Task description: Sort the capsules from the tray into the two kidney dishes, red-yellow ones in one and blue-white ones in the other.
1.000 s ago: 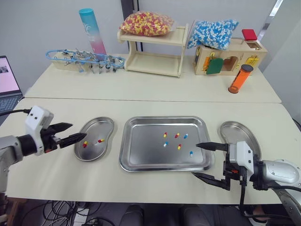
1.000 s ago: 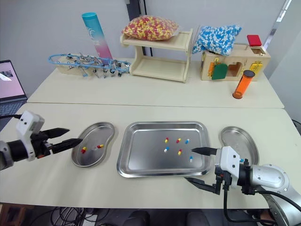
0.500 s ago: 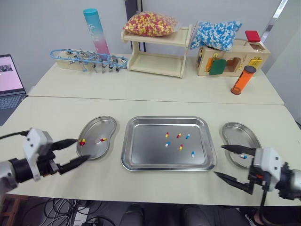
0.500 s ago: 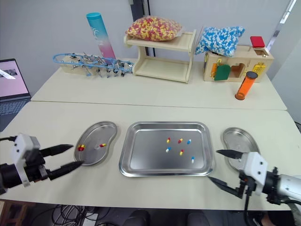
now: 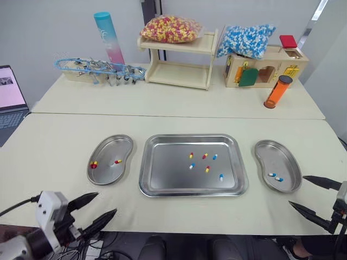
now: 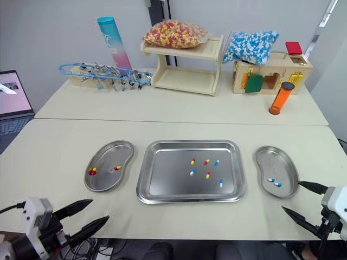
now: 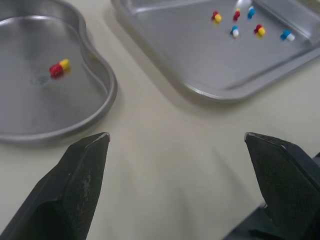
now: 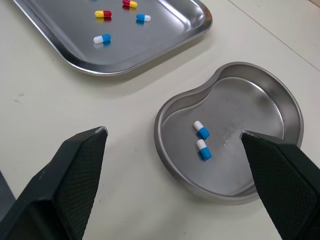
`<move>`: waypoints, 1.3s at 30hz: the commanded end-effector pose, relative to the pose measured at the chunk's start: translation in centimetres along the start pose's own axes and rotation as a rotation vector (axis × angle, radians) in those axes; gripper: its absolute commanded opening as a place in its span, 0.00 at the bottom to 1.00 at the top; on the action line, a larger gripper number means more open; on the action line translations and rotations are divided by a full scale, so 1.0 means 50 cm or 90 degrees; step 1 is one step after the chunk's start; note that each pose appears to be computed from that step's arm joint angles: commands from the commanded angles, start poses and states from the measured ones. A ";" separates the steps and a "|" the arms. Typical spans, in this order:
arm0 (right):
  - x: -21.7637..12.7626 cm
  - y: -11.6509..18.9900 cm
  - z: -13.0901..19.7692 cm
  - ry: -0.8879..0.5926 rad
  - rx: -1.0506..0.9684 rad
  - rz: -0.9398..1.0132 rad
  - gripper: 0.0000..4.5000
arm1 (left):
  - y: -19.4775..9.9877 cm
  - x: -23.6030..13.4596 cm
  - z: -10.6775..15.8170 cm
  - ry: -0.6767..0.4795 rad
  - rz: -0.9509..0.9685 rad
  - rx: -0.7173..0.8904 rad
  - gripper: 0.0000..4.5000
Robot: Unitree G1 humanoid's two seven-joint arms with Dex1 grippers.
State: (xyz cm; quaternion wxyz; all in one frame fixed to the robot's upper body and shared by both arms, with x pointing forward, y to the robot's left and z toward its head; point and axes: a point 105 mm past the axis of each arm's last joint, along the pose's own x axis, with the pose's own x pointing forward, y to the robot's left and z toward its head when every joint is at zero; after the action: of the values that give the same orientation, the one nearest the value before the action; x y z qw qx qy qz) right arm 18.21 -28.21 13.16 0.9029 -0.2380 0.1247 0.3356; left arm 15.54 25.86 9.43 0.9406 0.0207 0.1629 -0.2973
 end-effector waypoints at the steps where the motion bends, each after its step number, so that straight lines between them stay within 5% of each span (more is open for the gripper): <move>1: -0.004 -0.017 0.023 -0.005 -0.019 -0.011 1.00 | -0.013 0.001 0.012 -0.016 -0.019 0.056 1.00; 6: 0.007 -0.030 0.042 0.005 -0.035 0.015 1.00 | -0.052 0.026 0.024 -0.033 -0.097 0.097 1.00; 21: 0.174 0.012 0.245 -0.053 -0.220 0.300 1.00 | -0.108 0.073 0.060 -0.074 -0.222 0.124 1.00; 27: 0.222 0.034 0.245 -0.064 -0.269 0.372 0.66 | -0.112 0.088 0.069 -0.088 -0.239 0.134 1.00; 39: 0.359 0.087 0.254 -0.036 -0.374 0.453 0.61 | -0.114 0.120 0.074 -0.099 -0.272 0.140 1.00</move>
State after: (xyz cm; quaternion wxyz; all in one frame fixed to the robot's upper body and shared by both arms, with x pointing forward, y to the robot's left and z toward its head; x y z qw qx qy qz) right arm 29.15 -9.33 15.35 0.6360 -0.4017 0.0817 0.6538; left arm 18.02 17.40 11.16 0.8598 0.0579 0.0615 -0.5036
